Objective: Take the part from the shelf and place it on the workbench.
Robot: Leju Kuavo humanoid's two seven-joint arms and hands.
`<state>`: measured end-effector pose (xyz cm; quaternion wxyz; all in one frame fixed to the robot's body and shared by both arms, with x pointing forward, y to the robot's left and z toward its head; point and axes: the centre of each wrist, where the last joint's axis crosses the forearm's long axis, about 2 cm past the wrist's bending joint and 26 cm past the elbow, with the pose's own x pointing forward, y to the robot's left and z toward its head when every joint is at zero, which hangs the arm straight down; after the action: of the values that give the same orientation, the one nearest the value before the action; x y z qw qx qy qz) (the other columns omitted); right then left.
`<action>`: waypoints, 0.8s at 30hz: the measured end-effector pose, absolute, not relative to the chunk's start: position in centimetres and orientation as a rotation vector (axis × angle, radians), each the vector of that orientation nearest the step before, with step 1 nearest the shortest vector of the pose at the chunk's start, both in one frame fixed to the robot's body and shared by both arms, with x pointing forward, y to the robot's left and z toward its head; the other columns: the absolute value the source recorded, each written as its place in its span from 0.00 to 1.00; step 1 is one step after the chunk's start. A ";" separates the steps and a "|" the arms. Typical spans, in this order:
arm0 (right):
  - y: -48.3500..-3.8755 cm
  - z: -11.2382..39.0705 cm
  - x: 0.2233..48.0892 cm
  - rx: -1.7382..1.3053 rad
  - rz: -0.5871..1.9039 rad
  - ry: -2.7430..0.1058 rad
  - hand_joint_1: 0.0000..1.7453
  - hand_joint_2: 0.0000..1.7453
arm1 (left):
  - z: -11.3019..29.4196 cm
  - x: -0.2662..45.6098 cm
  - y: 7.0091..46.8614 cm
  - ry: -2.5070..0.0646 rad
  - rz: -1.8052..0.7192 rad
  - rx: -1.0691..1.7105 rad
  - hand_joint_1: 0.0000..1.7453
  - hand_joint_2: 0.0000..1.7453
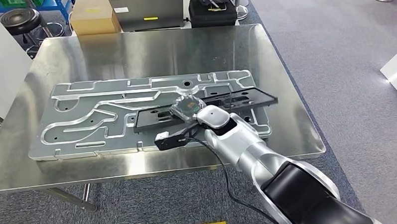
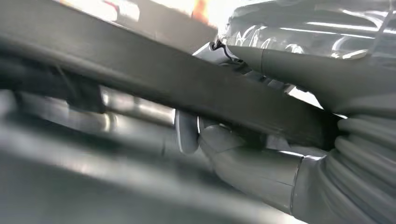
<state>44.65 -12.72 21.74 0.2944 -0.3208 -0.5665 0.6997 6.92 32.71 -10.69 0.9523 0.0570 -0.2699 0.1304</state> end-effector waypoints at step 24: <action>-13.4 18.4 43.1 -0.652 1.410 -1.891 0.00 0.00 | -10.9 6.0 32.3 -0.566 0.261 0.119 0.00 0.00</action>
<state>43.11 -13.38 18.36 0.3401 -0.2507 -0.7267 0.5416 5.98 32.29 -10.85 0.9501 0.0584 -0.2782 0.1281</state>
